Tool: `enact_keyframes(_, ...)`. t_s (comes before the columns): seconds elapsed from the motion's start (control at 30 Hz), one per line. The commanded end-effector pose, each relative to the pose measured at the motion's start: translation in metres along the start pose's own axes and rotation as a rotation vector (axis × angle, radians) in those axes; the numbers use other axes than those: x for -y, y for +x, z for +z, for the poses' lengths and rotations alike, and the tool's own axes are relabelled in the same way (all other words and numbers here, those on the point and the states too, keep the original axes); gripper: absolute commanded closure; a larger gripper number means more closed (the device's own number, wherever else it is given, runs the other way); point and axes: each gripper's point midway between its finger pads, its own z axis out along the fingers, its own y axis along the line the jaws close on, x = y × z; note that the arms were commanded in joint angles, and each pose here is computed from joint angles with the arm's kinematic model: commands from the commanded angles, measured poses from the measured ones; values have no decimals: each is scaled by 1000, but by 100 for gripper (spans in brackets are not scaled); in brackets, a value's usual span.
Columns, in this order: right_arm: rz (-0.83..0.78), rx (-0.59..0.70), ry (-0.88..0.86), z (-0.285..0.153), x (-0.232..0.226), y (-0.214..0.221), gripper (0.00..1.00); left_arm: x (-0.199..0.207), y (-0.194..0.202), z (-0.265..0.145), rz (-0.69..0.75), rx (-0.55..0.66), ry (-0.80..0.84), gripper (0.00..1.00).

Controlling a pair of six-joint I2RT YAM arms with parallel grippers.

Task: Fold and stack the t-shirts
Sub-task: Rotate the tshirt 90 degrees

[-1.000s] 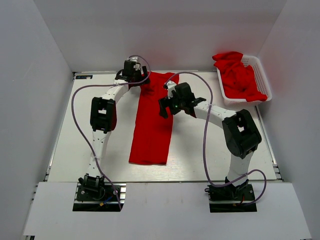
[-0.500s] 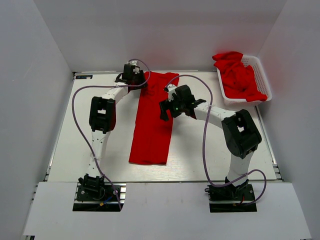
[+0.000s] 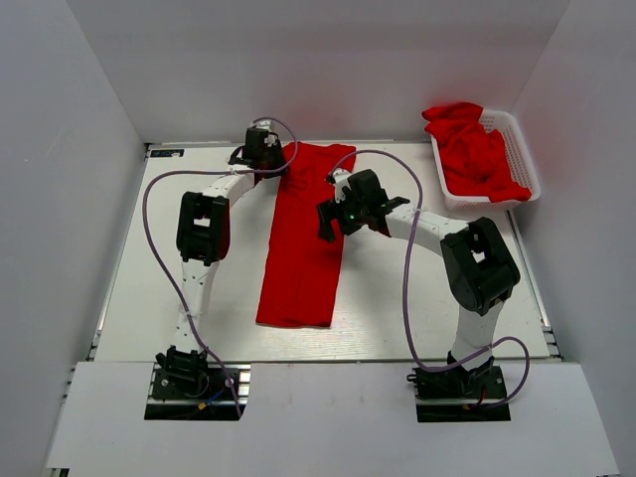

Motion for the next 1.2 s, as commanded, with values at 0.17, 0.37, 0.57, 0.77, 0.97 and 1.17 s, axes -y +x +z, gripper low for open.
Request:
enact_keyframes(0.17,10,-15,-9,-2,0,2,10,20,-70,-32,7,167,-3,68)
enact_keyframes(0.37,3,-35,13,-3,4,8,10,28,-69,-30,11,161,39,100)
enact_keyframes(0.57,10,-41,8,-2,3,11,10,33,-81,-36,24,189,50,100)
enact_keyframes(0.77,22,-50,8,-1,3,17,10,46,-90,-40,33,206,109,100)
enact_keyframes(0.97,23,-52,0,-1,1,18,10,55,-91,-41,49,211,124,100)
enact_keyframes(1.17,29,-55,-5,-1,1,19,10,41,-96,-46,75,213,33,93)
